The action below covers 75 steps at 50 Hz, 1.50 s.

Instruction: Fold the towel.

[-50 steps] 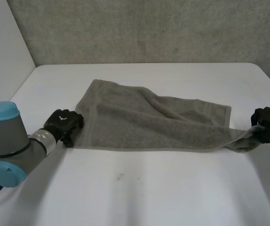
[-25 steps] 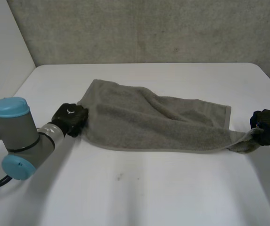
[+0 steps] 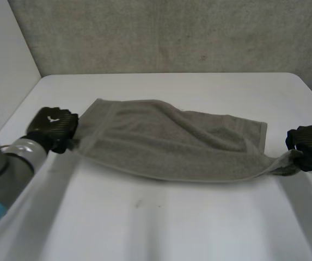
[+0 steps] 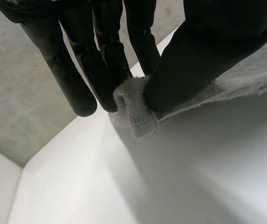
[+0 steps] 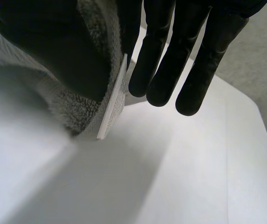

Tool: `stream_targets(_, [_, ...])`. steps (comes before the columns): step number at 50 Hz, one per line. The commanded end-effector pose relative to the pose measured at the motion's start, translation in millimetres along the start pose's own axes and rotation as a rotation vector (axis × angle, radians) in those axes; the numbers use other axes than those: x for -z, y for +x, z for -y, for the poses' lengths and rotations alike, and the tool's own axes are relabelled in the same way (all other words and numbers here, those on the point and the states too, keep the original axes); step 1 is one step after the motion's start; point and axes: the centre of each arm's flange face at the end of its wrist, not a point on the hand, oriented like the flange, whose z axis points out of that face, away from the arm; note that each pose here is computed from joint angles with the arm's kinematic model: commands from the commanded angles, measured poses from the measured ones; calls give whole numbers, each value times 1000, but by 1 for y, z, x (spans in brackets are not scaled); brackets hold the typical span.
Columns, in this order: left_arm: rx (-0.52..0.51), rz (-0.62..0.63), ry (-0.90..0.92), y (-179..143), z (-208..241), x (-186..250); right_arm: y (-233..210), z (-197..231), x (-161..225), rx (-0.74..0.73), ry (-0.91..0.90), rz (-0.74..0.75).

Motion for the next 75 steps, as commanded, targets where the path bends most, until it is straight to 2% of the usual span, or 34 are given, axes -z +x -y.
stream_targets(1, [21,13,-96,-14,17,62,-16,8,37,88,-126,130])
stream_targets(6, [33,14,-115,-16,27,91,-28,17,68,147,-181,246])
stream_targets(12, [44,-6,-97,-18,39,112,-16,38,93,171,-119,253])
stream_targets(16, [56,-42,-91,-15,41,120,-6,43,93,173,-82,234])
stream_targets(23, [72,-27,-106,-22,36,113,7,38,81,129,-85,224])
stream_targets(26, [75,-20,-105,-27,29,98,13,34,71,108,-94,234])
stream_targets(31, [69,-15,-95,-33,13,67,33,15,27,-46,-121,233])
stream_targets(37, [74,-35,-121,-37,-9,22,24,12,-3,-88,-120,251])
stream_targets(44, [58,-81,-84,-31,-16,-30,24,13,-41,-171,-76,173])
stream_targets(49, [37,-58,-38,-32,-18,-61,23,15,-66,-226,-24,137])
stream_targets(60, [2,-15,18,-28,-30,-110,21,14,-107,-171,11,-12])
stream_targets(75, [-42,25,167,-21,-29,-136,6,24,-129,-114,113,-70])
